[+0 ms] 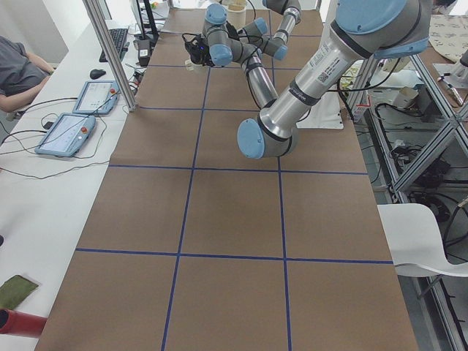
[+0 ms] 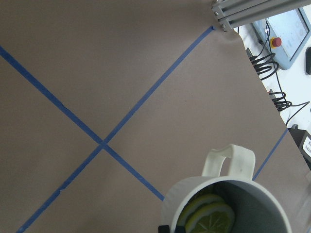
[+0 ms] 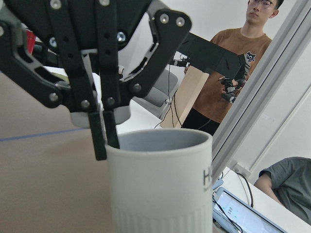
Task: Left arm hands cup to right arm to dump lemon
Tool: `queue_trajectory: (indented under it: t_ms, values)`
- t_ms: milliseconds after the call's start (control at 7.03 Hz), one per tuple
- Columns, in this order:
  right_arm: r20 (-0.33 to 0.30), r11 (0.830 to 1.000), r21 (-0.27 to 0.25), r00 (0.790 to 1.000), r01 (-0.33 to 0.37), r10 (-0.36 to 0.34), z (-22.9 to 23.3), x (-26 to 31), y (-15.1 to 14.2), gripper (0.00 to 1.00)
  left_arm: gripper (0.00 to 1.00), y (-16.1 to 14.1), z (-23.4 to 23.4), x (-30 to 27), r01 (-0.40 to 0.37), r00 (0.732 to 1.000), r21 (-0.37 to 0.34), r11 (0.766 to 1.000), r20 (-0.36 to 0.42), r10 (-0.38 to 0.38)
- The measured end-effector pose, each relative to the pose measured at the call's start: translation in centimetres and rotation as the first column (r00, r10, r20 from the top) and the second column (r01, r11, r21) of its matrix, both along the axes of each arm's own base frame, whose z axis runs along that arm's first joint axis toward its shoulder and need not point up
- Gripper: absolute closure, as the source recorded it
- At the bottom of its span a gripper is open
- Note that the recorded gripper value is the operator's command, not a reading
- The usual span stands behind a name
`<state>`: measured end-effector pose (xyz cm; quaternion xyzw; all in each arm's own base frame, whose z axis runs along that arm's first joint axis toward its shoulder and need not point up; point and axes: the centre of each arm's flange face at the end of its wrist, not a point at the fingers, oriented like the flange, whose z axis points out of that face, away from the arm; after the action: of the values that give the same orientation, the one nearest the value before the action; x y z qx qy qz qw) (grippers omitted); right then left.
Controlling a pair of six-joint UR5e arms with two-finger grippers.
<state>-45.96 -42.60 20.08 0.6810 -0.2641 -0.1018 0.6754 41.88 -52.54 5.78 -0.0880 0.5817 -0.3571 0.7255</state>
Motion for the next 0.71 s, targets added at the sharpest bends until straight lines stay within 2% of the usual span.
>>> queue_trajectory:
  t_ms: [712]
  values:
    - [0.0, 1.0, -0.001, 1.0, -0.005, 0.005, 0.0, 0.0, 0.0, 0.01, 1.0, 1.5, -0.5, 1.2, -0.028, 1.0, 0.007, 1.0, -0.01, 0.028]
